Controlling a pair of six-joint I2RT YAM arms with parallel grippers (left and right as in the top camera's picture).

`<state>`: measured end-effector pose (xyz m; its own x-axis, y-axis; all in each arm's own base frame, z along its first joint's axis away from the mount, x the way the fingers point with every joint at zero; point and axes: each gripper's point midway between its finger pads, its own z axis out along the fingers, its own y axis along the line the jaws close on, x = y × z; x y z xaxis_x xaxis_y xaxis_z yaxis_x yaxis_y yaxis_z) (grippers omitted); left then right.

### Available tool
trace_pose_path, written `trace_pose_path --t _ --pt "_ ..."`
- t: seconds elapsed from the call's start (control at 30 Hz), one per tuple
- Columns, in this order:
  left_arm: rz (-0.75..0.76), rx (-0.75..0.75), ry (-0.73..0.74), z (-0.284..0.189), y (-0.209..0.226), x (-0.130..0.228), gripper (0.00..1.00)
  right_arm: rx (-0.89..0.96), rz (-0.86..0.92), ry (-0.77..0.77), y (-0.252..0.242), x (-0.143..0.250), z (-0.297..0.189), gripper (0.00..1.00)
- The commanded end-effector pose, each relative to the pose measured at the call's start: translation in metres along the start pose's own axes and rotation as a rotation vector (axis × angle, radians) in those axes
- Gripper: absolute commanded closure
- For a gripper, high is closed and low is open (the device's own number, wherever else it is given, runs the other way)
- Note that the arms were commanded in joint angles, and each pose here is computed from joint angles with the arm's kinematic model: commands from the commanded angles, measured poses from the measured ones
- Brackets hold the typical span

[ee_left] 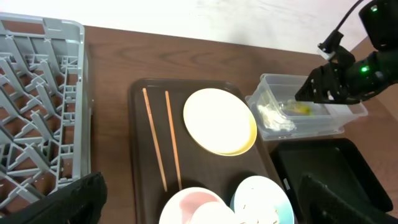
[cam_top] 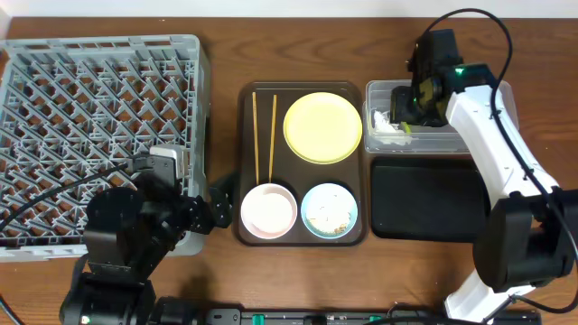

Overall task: Sort waste into correct bins and load items into the dishwasher
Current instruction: 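Drop the wrapper into the clear plastic bin with right gripper, then grasp the white paper cup from the pink bowl with right gripper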

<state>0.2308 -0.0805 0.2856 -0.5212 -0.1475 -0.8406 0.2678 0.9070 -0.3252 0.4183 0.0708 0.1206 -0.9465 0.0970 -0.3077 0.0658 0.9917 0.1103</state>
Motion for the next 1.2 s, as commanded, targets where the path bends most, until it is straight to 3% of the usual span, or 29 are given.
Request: trace_pose_path --t 0.0,0.2,0.33,0.4,0.5,0.67,0.8,0.9,1.17 --pt "-0.005 0.017 -0.027 -0.007 -0.006 -0.009 0.02 -0.173 -0.054 -0.015 0.038 0.005 -0.028 0.42" --pt "-0.005 0.016 -0.026 -0.007 -0.006 -0.009 0.02 -0.255 -0.227 -0.02 0.102 0.036 -0.059 0.44" --pt "-0.005 0.016 -0.026 -0.007 -0.006 -0.009 0.02 -0.29 -0.358 0.029 0.155 0.074 -0.059 0.52" --pt "-0.005 0.016 -0.027 -0.007 -0.006 -0.009 0.02 -0.241 -0.37 0.045 0.166 0.089 -0.053 0.53" --pt "-0.005 0.016 -0.026 -0.007 -0.006 -0.009 0.02 -0.195 -0.355 0.076 0.175 0.105 -0.045 0.64" --pt "-0.005 0.017 -0.027 -0.007 -0.006 -0.009 0.02 -0.277 -0.433 0.176 0.212 0.144 -0.034 0.64" --pt "-0.005 0.016 -0.026 -0.007 -0.005 -0.009 0.02 -0.279 -0.492 0.257 0.22 0.171 -0.026 0.52" --pt "-0.005 0.016 -0.026 -0.007 -0.005 -0.009 0.02 -0.274 -0.508 0.313 0.219 0.184 -0.02 0.5" --pt "-0.006 0.017 -0.026 -0.007 -0.006 -0.009 0.02 -0.229 -0.522 0.429 0.215 0.211 0.013 0.69"
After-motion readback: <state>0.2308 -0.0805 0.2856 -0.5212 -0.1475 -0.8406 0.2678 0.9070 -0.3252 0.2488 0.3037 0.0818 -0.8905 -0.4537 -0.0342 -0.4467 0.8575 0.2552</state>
